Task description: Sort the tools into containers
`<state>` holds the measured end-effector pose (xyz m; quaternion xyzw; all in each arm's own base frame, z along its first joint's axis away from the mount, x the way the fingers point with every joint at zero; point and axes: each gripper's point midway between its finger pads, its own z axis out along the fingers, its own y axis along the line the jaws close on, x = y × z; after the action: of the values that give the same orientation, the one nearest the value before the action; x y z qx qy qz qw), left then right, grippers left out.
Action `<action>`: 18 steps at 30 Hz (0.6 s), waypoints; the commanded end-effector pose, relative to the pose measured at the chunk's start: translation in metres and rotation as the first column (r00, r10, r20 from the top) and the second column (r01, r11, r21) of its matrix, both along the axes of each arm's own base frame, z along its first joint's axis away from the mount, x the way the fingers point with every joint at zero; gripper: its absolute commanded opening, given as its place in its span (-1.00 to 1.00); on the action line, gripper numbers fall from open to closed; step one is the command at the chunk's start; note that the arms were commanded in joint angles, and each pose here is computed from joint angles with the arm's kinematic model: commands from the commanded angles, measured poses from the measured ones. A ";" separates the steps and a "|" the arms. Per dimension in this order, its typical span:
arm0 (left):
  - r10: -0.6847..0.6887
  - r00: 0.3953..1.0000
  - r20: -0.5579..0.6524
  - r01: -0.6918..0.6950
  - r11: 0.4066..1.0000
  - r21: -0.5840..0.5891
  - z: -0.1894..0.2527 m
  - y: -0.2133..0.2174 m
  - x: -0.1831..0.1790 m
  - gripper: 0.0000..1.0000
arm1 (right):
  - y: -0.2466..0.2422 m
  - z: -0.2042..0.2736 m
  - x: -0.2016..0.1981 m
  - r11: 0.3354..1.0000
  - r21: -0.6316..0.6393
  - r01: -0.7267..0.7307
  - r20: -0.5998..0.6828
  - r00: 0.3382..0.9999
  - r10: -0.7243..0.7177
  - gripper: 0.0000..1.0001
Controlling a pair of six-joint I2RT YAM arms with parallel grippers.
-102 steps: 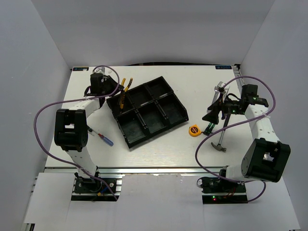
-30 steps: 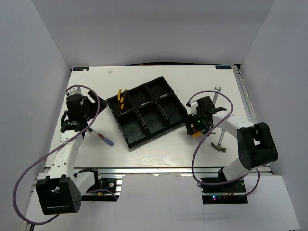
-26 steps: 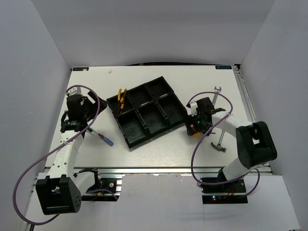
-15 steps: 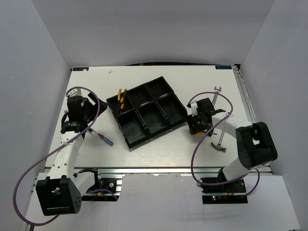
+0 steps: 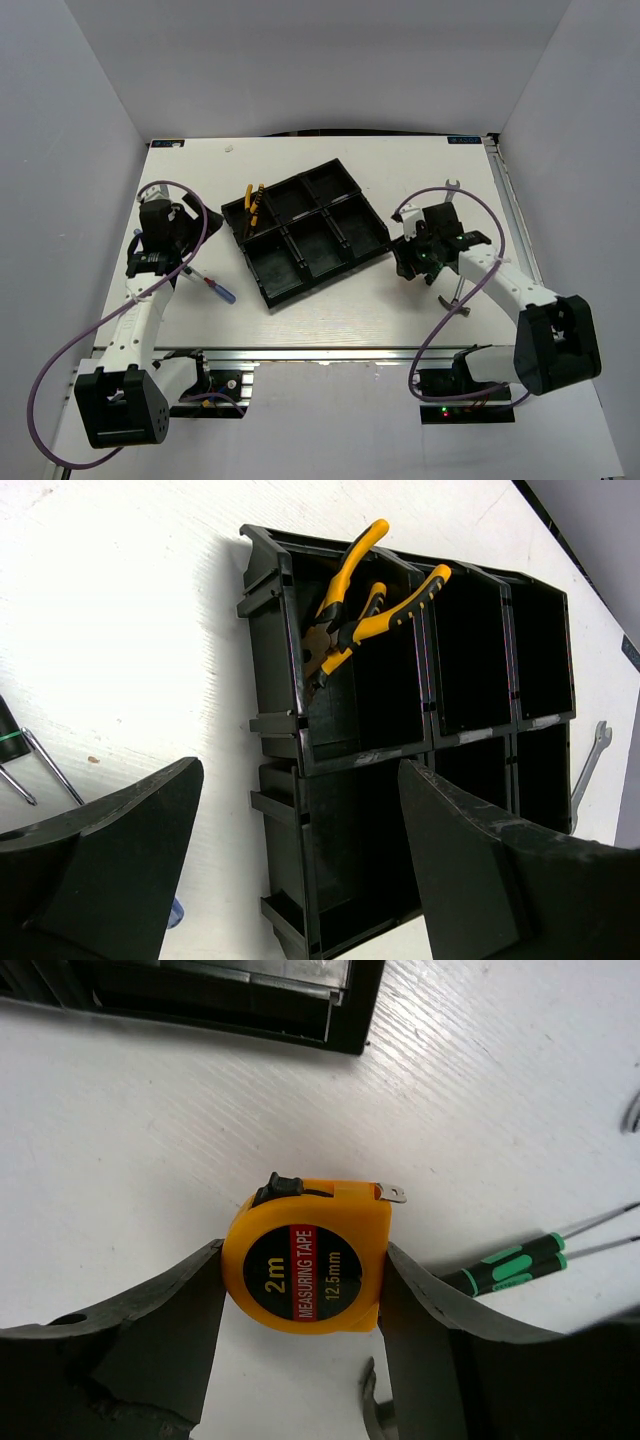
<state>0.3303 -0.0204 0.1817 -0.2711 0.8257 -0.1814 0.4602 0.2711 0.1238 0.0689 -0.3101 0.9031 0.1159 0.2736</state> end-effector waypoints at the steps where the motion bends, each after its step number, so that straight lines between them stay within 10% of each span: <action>1: 0.027 0.999 0.035 -0.027 1.000 0.014 0.015 0.007 0.003 0.80 | -0.002 0.025 0.002 0.998 0.011 -0.056 0.058 0.997 0.055 -1.00; 18: 0.033 0.999 0.007 -0.033 0.999 -0.001 0.009 0.009 0.001 0.79 | 0.146 0.148 0.116 0.880 0.253 -0.402 0.363 0.883 0.299 -1.00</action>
<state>0.3295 -0.0148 0.1792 -0.2800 0.8258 -0.1746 0.4573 0.3672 0.2248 0.1853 -0.4222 0.7837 0.2197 0.3990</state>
